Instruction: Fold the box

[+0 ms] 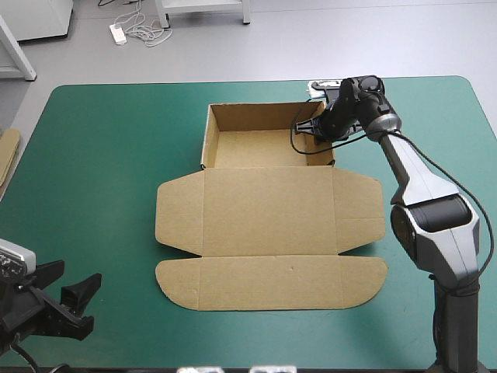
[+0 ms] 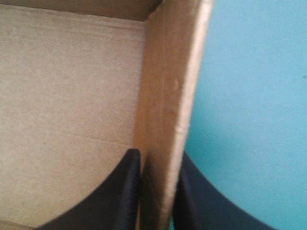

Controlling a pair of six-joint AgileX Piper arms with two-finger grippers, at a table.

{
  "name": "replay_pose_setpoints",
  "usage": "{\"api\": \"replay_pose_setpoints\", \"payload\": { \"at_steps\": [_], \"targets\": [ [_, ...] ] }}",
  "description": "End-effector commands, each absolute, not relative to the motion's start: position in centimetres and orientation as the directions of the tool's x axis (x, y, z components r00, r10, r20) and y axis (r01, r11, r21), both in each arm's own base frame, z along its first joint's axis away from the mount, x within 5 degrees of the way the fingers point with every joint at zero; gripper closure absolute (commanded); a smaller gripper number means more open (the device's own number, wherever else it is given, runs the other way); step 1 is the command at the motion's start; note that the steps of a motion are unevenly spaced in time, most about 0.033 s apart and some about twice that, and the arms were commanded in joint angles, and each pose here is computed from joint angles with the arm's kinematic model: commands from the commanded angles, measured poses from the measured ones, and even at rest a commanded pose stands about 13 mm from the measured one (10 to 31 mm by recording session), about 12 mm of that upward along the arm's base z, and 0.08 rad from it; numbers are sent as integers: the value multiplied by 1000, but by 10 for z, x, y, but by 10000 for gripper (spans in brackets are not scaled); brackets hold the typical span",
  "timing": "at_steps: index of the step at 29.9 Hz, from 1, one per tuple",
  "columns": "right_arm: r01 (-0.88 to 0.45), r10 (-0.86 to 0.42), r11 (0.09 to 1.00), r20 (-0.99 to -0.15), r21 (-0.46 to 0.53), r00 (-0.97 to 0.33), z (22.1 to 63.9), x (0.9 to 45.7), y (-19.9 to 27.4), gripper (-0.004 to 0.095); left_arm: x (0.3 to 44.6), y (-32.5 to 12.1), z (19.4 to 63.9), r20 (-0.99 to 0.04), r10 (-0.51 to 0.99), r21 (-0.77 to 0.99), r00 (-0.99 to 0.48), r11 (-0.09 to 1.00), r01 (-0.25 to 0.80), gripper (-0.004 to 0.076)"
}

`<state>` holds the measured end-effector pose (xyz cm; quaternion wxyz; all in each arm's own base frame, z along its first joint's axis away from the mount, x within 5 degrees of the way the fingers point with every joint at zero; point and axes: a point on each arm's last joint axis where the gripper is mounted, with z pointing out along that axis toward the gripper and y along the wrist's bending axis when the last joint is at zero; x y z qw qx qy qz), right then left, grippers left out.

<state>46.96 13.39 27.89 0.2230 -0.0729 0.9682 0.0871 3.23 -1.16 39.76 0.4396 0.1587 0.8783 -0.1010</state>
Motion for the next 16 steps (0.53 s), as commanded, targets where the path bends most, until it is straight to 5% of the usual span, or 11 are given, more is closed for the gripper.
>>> {"api": "replay_pose_setpoints", "payload": {
  "at_steps": [1,9,16],
  "targets": [
    [-219,-122,969,-547,117,-828,319,462,129,923,31,-12,399,-783,199,-44,-589,927,371,266],
    [-179,-164,984,-478,-15,-863,318,457,110,921,31,-12,399,-785,199,-47,-587,926,376,266],
    [-109,-129,992,-507,-69,-852,343,450,76,921,31,-12,399,-784,199,-46,-588,926,376,266]
  ]
}}
